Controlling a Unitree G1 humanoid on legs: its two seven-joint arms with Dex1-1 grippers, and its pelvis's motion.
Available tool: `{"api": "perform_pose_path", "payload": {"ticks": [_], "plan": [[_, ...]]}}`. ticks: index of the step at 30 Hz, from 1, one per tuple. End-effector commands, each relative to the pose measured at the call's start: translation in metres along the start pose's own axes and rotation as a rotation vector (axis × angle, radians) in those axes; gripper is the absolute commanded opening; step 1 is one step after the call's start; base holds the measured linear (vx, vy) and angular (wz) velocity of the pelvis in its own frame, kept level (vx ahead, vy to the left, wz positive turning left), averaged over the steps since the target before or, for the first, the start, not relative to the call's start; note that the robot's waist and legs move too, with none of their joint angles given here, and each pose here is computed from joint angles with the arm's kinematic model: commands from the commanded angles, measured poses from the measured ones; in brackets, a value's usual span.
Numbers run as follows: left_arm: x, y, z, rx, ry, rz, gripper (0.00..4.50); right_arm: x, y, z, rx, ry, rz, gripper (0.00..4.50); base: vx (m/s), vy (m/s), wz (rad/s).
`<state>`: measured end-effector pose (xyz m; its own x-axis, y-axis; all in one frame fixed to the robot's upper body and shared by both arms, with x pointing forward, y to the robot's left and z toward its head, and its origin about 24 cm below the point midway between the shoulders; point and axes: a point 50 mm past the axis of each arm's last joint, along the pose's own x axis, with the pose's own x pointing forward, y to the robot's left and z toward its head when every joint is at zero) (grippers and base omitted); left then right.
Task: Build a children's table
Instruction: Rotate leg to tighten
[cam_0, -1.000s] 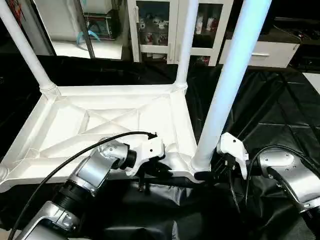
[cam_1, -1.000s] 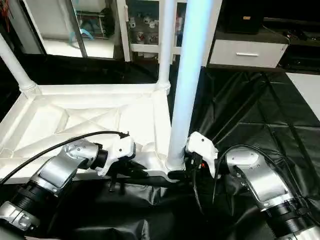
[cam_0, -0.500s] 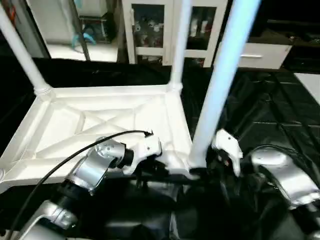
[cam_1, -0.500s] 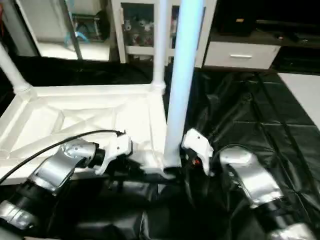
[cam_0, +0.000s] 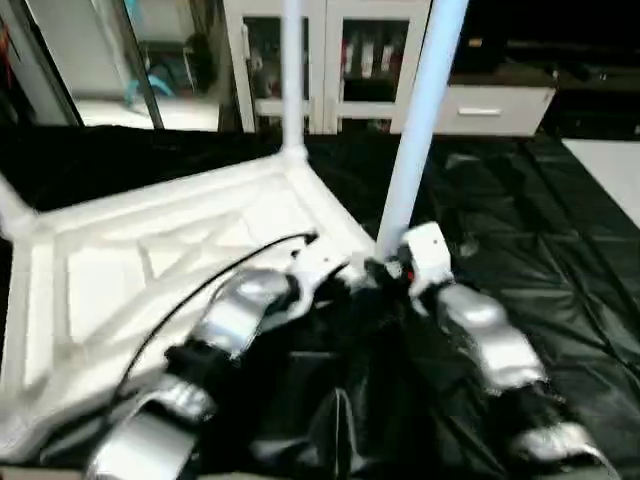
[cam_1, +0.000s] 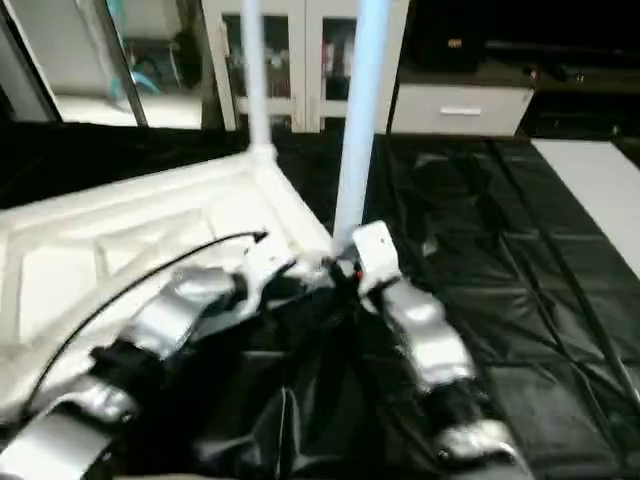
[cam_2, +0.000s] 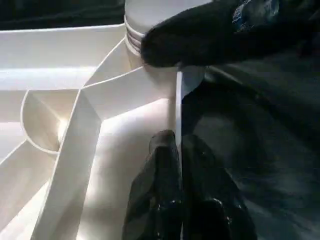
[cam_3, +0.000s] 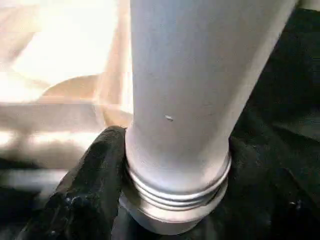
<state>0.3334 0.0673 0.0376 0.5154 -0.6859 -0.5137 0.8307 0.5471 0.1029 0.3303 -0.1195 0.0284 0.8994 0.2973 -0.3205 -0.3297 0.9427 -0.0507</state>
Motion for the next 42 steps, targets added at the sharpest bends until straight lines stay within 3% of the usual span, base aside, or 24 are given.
{"api": "perform_pose_path", "payload": {"ticks": [1, 3, 6, 10, 12, 14, 18, 25, 27, 30, 35, 42], "plan": [[0.003, 0.002, -0.018, -0.111, 0.019, 0.098, 0.00, 0.002, -0.011, -0.024, 0.030, 0.117, -0.212, 2.67, 0.000, 0.000, 0.00], [0.005, 0.003, -0.017, -0.111, 0.017, 0.119, 0.00, 0.007, -0.003, -0.022, 0.038, 0.117, -0.239, 2.67, 0.000, 0.000, 0.00], [0.008, 0.002, -0.016, -0.098, 0.015, 0.133, 0.00, 0.016, 0.028, -0.013, 0.063, 0.075, -0.167, 2.67, 0.000, 0.000, 0.00], [0.008, 0.002, -0.018, -0.090, 0.022, 0.129, 0.00, 0.019, 0.043, -0.004, 0.080, 0.016, -0.055, 2.67, 0.000, 0.000, 0.00], [0.006, 0.003, -0.020, -0.084, 0.028, 0.130, 0.00, 0.018, 0.041, 0.001, 0.120, -0.022, -0.035, 2.67, 0.000, 0.000, 0.00], [0.005, 0.005, -0.022, -0.079, 0.031, 0.129, 0.00, 0.017, 0.038, 0.006, 0.124, -0.054, -0.021, 3.37, 0.000, 0.000, 0.00], [0.000, 0.004, -0.026, -0.061, 0.031, 0.090, 0.00, 0.007, 0.026, 0.017, 0.076, -0.126, 0.047, 3.72, 0.000, 0.000, 0.00], [-0.010, -0.007, -0.038, -0.020, 0.071, -0.098, 0.00, -0.021, 0.005, 0.027, -0.040, -0.151, 0.304, 3.90, 0.000, 0.000, 0.00], [-0.018, -0.016, -0.046, 0.019, 0.101, -0.240, 0.00, -0.043, -0.008, 0.025, -0.169, -0.121, 0.469, 3.90, 0.000, 0.000, 0.00], [-0.026, -0.025, -0.049, 0.059, 0.113, -0.368, 0.00, -0.060, -0.020, 0.022, -0.258, -0.083, 0.562, 3.90, 0.000, 0.000, 0.00], [-0.040, -0.040, -0.049, 0.108, 0.106, -0.595, 0.00, -0.085, -0.033, 0.020, -0.326, 0.020, 0.734, 3.90, 0.000, 0.000, 0.00], [-0.047, -0.042, -0.047, 0.134, 0.141, -0.659, 0.00, -0.098, -0.037, 0.011, -0.362, 0.153, 0.863, 3.90, 0.000, 0.000, 0.00]]}}
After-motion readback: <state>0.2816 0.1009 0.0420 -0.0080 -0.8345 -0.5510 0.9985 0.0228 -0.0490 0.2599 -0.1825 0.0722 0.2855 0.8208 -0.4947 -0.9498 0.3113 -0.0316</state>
